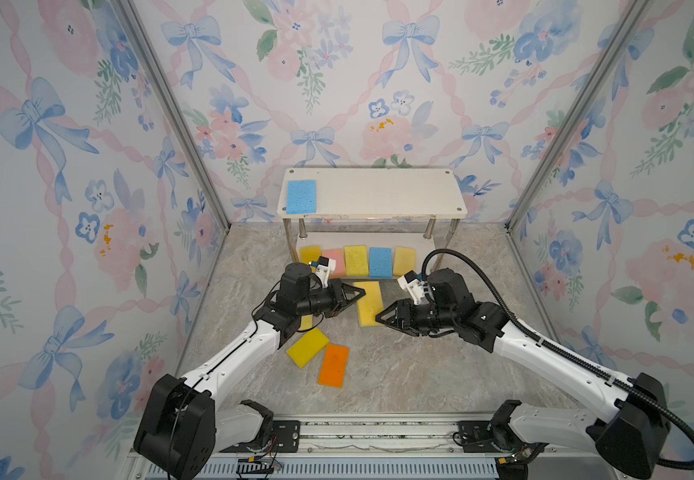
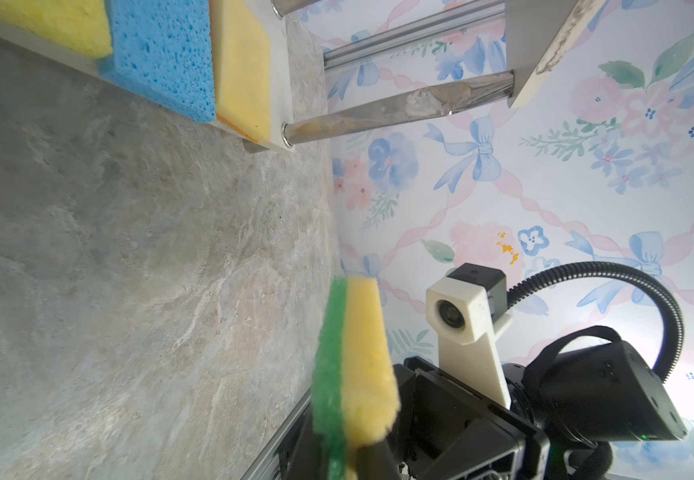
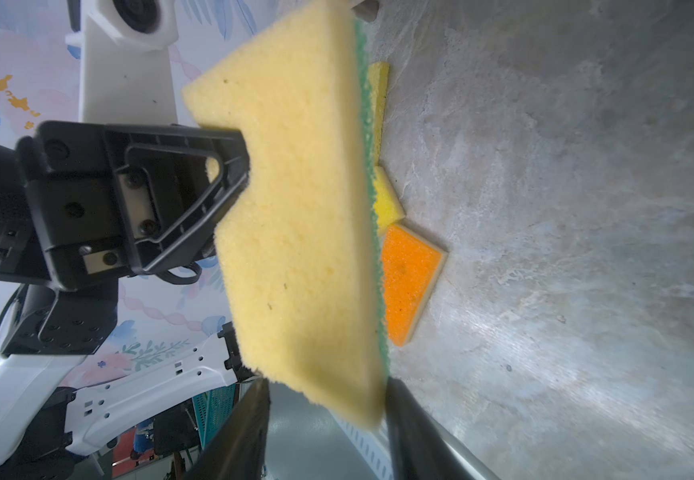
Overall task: Place and organize the cleaning sponges onto the shelf
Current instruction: 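Hold the scrub sponge up with the right gripper while the left gripper approaches, then raise the scrub sponge onto the shelf top with the right gripper while left draws back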
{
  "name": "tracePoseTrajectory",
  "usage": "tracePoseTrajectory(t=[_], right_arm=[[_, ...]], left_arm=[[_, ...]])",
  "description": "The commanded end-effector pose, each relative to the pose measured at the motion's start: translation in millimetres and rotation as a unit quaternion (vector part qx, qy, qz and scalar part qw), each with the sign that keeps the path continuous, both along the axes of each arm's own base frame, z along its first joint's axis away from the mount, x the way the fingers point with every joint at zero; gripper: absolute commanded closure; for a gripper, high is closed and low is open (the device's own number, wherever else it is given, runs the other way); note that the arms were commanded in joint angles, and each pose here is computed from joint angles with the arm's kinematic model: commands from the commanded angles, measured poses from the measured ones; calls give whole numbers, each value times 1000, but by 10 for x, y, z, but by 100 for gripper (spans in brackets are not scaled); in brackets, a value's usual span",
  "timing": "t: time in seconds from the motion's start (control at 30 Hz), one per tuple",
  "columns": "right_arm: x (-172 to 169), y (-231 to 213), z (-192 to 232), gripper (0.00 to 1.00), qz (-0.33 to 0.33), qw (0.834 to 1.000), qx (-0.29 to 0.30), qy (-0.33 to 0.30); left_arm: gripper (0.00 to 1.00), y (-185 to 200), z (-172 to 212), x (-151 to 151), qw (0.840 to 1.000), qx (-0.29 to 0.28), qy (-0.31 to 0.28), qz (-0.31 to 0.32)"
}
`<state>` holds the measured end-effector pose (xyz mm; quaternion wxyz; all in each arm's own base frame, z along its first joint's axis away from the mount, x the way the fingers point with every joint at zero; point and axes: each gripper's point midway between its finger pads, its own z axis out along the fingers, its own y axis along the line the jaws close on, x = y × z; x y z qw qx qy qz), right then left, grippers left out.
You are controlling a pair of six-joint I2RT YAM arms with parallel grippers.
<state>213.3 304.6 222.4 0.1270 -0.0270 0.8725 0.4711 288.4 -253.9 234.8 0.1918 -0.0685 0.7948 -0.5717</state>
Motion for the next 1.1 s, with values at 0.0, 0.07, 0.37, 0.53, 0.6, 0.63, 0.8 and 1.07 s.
tracePoseTrajectory(t=[0.0, 0.07, 0.37, 0.53, 0.6, 0.63, 0.8, 1.07], right_arm=[[-8, 38, -33, 51, 1, 1000, -1, 6], [-3, 38, -38, 51, -2, 1000, -1, 5], [7, 156, 28, 53, 7, 1000, 9, -2], [22, 176, 84, 60, 9, 1000, 14, -9], [18, 165, 90, 64, 9, 1000, 12, -11], [15, 155, 90, 67, 9, 1000, 11, -11], [13, 121, 95, 82, 5, 1000, 4, -14], [10, -17, 142, 94, -7, 999, -22, -32]], left_arm=[[91, 36, 77, -29, 1000, -15, -12, -2], [91, 52, 88, -31, 1000, -17, -13, -1], [92, 57, 85, -39, 1000, -20, -9, -2], [92, 55, 87, -41, 1000, -21, -9, -2], [92, 57, 88, -39, 1000, -21, -9, -1], [92, 57, 78, -44, 1000, -21, -7, -1], [92, 56, 69, -33, 1000, -21, -6, 1], [58, 102, 78, -9, 1000, -22, -6, 11]])
